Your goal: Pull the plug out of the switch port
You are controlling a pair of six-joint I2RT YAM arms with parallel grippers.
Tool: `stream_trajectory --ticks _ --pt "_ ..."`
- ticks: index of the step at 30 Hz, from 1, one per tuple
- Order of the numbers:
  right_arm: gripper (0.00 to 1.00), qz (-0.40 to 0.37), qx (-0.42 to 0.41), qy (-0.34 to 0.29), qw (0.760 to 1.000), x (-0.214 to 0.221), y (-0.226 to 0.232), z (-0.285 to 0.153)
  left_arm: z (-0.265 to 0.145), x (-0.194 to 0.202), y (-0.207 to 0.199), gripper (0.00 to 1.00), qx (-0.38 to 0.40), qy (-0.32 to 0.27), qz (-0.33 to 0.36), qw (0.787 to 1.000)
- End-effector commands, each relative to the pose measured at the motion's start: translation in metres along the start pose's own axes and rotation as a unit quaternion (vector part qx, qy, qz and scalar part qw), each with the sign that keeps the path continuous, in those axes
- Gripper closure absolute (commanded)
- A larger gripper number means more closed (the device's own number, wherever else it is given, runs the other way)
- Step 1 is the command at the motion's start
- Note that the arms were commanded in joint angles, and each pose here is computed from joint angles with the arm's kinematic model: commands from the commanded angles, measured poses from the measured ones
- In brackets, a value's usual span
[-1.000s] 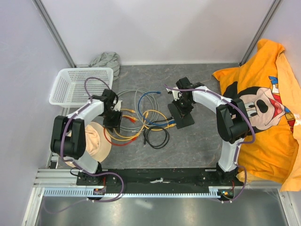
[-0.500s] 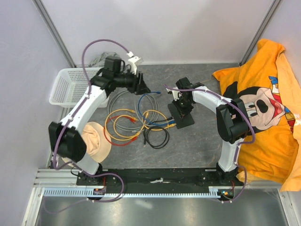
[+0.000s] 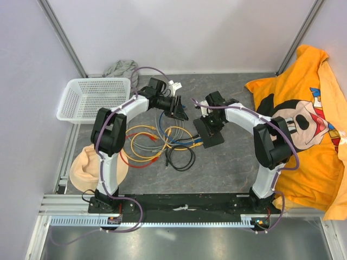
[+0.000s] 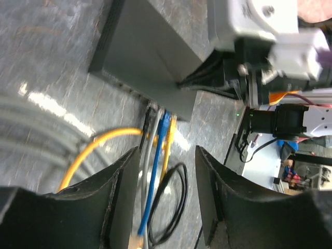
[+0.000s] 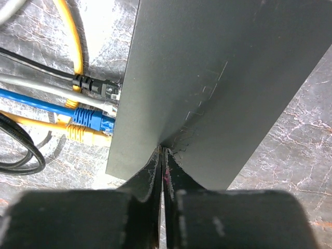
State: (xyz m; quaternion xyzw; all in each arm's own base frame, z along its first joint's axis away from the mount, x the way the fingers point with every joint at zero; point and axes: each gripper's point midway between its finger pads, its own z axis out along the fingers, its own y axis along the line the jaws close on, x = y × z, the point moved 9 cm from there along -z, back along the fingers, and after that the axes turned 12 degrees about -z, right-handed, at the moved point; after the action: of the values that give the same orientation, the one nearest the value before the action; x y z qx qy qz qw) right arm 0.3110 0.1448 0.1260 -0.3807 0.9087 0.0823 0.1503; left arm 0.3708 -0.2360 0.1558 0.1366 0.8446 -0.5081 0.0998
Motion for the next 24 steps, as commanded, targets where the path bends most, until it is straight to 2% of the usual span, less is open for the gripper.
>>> stream_trajectory --ticks 1,9,24 --pt "1.00 0.014 -0.020 0.027 0.999 0.020 0.006 0.007 0.021 -0.011 -0.014 0.46 0.031 0.010 0.023 0.999" --pt "1.00 0.021 -0.006 0.011 1.000 0.014 0.001 0.000 0.053 0.007 0.023 0.47 -0.004 0.045 0.000 0.999" --pt "1.00 0.025 -0.009 0.030 0.999 0.028 0.004 0.003 0.088 0.023 0.041 0.47 -0.005 0.093 0.003 0.996"
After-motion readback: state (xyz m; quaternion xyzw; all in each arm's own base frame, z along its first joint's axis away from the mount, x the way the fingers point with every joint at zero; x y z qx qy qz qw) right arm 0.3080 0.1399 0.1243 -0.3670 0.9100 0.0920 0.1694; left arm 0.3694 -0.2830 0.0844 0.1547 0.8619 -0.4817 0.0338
